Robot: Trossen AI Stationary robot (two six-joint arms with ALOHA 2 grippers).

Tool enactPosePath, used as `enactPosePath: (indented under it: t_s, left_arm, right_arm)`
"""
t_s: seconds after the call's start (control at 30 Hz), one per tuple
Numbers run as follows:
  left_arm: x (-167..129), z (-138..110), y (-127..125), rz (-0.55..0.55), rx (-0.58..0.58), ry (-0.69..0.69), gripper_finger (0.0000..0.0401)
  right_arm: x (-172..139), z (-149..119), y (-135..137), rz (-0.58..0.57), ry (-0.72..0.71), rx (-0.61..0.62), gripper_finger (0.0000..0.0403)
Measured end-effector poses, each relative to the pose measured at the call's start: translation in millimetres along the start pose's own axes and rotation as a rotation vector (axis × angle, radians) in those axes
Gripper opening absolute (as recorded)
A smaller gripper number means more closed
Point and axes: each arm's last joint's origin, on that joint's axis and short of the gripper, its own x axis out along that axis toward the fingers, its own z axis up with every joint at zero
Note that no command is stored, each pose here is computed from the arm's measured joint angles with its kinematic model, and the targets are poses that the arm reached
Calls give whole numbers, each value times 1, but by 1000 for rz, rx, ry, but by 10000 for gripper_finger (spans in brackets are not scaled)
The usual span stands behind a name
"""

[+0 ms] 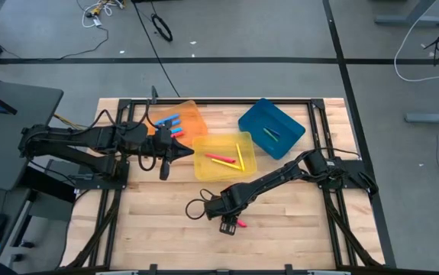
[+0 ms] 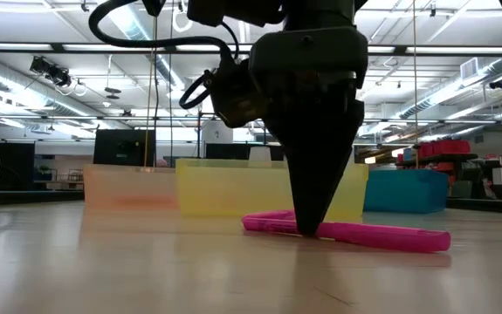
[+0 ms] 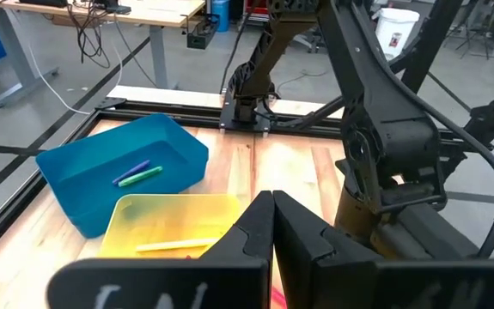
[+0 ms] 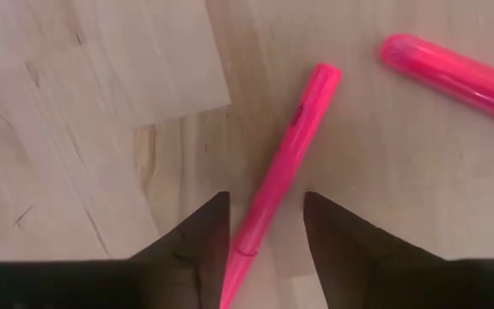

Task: Pick & Place Markers
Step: Put the pink marker pen into the yellow bin

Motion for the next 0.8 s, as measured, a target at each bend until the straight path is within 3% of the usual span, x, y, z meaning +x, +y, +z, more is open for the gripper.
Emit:
enactPosePath:
  t_s: [0.23,0.57,0.8]
  left_arm:
    - [0,0,0,0,1,0,12]
    - [0,0,0,0,1,0,12]
    - [0,0,0,0,0,0,12]
  right_arm:
    - [1,0,0,-8,0,-20,123]
    - [2,0,-1,-14,7,-67,14]
    - [-3,-2,-1,-12,8,-71,20]
